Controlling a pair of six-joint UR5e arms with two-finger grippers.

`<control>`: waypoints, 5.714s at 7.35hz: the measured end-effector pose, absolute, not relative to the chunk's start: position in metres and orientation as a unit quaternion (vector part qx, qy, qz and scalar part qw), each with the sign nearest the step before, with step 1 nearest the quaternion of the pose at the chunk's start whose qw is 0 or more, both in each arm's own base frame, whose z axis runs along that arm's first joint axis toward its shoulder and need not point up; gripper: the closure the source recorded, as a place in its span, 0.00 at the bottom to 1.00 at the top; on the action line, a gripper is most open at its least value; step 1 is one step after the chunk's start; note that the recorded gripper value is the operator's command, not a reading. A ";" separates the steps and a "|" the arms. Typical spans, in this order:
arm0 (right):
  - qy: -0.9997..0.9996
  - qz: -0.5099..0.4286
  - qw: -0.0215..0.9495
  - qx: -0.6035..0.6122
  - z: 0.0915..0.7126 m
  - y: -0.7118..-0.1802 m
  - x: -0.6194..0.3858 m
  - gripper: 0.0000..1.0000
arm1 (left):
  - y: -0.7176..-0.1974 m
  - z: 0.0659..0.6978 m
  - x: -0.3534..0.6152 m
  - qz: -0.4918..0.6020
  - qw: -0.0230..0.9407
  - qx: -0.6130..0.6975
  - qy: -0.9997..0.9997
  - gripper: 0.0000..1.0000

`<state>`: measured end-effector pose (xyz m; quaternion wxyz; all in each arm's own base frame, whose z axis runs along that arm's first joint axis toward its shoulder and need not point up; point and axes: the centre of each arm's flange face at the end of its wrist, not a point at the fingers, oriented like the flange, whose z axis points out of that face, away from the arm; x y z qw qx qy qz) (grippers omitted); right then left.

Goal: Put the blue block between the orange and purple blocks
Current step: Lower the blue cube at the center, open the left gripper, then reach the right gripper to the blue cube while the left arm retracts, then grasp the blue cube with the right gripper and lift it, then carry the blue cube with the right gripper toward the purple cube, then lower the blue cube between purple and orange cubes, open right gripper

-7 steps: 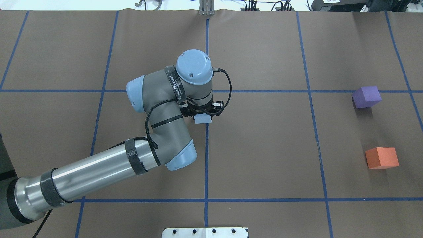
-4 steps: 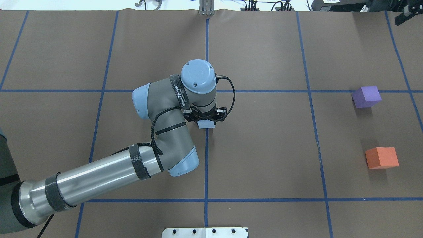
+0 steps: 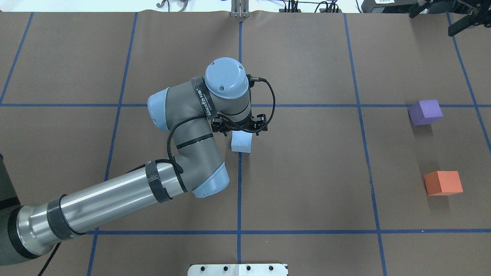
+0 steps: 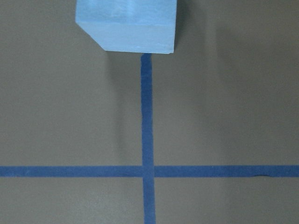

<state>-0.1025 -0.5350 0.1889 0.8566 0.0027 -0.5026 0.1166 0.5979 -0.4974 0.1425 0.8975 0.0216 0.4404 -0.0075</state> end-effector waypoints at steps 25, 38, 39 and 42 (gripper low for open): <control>-0.379 0.052 0.924 0.020 0.169 -0.461 -0.487 1.00 | -0.519 0.417 0.136 -0.032 0.952 0.095 0.289 0.00; -0.368 -0.061 0.927 0.046 0.560 -0.460 -0.136 1.00 | -0.525 0.532 0.029 0.110 0.952 0.075 0.275 0.00; -0.370 -0.060 0.926 0.044 0.559 -0.468 -0.146 1.00 | -0.524 0.554 0.011 0.126 0.945 0.067 0.294 0.00; -0.372 -0.053 0.927 0.019 0.552 -0.469 -0.193 1.00 | -0.523 0.585 -0.006 0.141 0.941 0.053 0.304 0.00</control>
